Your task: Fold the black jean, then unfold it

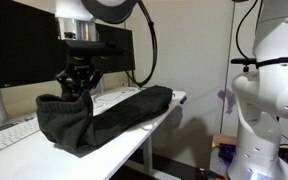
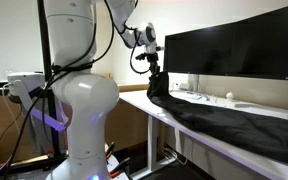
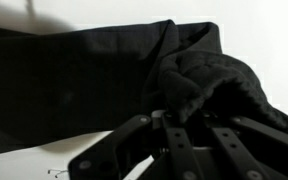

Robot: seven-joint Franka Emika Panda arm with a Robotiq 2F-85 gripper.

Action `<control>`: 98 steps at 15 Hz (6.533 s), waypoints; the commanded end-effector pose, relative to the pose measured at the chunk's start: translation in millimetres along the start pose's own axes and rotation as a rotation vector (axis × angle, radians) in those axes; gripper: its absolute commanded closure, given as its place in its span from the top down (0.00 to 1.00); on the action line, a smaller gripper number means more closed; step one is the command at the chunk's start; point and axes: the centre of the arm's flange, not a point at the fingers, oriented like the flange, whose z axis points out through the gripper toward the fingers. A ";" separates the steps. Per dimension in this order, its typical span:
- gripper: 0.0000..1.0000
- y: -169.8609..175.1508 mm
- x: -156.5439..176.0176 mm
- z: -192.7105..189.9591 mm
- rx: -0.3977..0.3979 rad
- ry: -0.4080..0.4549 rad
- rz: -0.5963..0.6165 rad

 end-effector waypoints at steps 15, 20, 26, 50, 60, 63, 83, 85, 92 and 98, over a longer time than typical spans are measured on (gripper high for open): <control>0.06 223.1 77.6 -25.9 -0.019 0.059 0.081; 0.06 295.7 86.3 -43.0 -0.040 0.090 0.102; 0.06 416.0 77.3 -77.8 -0.048 0.109 0.097; 0.05 631.6 146.0 15.1 -0.024 -0.102 0.023; 0.05 661.1 145.9 69.5 -0.026 -0.202 0.060; 0.05 662.6 144.2 80.4 -0.023 -0.225 0.058; 0.99 652.5 152.1 79.6 -0.047 -0.230 0.045; 1.00 651.6 152.5 74.0 -0.054 -0.220 0.041; 1.00 648.3 161.1 27.3 -0.073 -0.133 0.018; 1.00 640.3 168.3 -11.2 -0.081 -0.063 -0.006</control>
